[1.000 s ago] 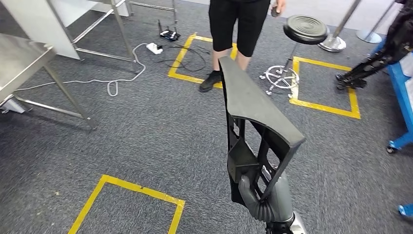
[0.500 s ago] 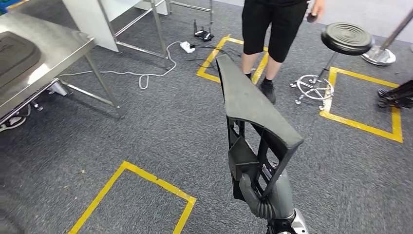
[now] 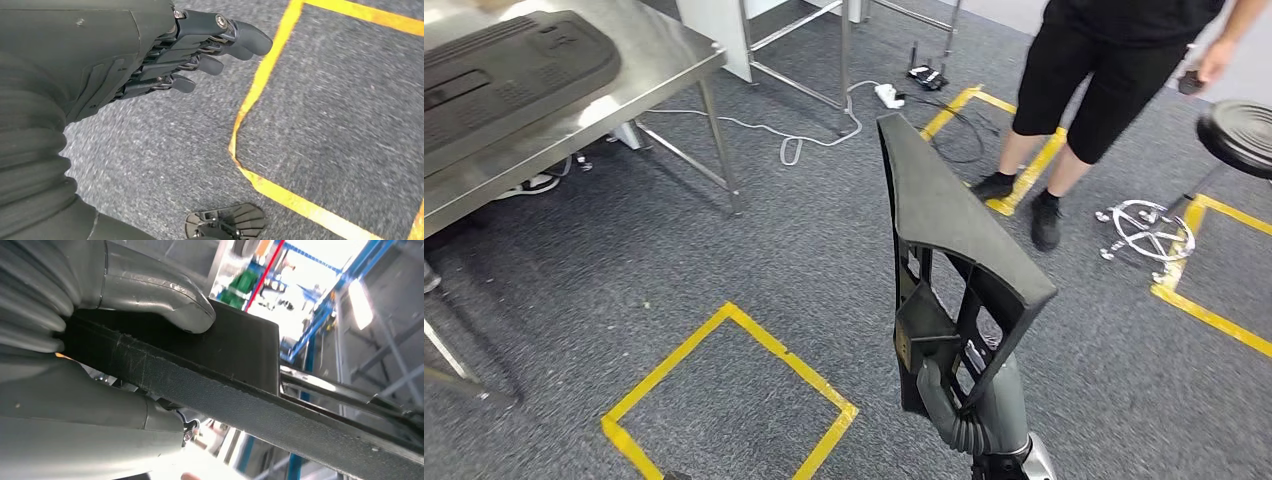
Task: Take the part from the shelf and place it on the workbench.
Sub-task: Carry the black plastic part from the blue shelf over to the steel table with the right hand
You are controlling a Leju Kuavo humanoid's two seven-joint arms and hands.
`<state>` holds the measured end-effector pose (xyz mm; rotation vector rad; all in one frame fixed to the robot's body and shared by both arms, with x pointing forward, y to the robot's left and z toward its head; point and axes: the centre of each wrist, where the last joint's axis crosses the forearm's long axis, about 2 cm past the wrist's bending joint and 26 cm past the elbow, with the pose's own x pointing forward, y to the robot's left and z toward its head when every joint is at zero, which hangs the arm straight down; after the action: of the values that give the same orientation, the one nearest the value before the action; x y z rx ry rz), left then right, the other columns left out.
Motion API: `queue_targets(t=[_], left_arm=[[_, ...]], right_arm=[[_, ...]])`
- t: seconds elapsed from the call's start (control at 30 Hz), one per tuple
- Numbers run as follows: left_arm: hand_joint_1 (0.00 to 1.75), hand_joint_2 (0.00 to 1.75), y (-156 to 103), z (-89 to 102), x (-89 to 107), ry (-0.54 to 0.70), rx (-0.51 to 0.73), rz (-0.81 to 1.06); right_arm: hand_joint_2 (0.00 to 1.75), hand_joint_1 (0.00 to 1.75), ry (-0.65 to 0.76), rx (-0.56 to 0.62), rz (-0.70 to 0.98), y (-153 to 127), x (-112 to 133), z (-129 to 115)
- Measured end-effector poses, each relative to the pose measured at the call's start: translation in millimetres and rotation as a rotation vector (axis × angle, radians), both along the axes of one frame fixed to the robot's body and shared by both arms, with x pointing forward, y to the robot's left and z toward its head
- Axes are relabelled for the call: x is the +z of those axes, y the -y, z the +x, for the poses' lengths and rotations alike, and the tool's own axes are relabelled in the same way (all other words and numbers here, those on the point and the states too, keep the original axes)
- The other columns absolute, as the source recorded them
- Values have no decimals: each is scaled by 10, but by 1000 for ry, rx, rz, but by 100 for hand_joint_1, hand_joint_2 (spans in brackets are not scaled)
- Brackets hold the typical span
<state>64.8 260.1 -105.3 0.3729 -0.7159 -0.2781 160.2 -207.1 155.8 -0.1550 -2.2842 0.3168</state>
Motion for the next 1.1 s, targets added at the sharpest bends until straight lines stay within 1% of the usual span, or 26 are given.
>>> queue_targets(t=[0.27,0.37,0.5,0.73,1.1], left_arm=[[0,175,3,-23,-5,-7,5,-14],[0,175,-15,-59,-15,-42,28,-52],[0,175,-16,-57,-18,-97,44,-87],[0,175,-52,-60,-22,-164,31,-79],[0,175,-60,-60,-23,-180,54,-93]], right_arm=[[175,175,-1,-3,2,10,-4,-2],[175,175,1,-4,6,10,1,6],[175,175,-6,0,7,8,-7,4],[175,175,-9,14,6,-3,1,35],[175,175,-12,13,0,-13,-8,35]])
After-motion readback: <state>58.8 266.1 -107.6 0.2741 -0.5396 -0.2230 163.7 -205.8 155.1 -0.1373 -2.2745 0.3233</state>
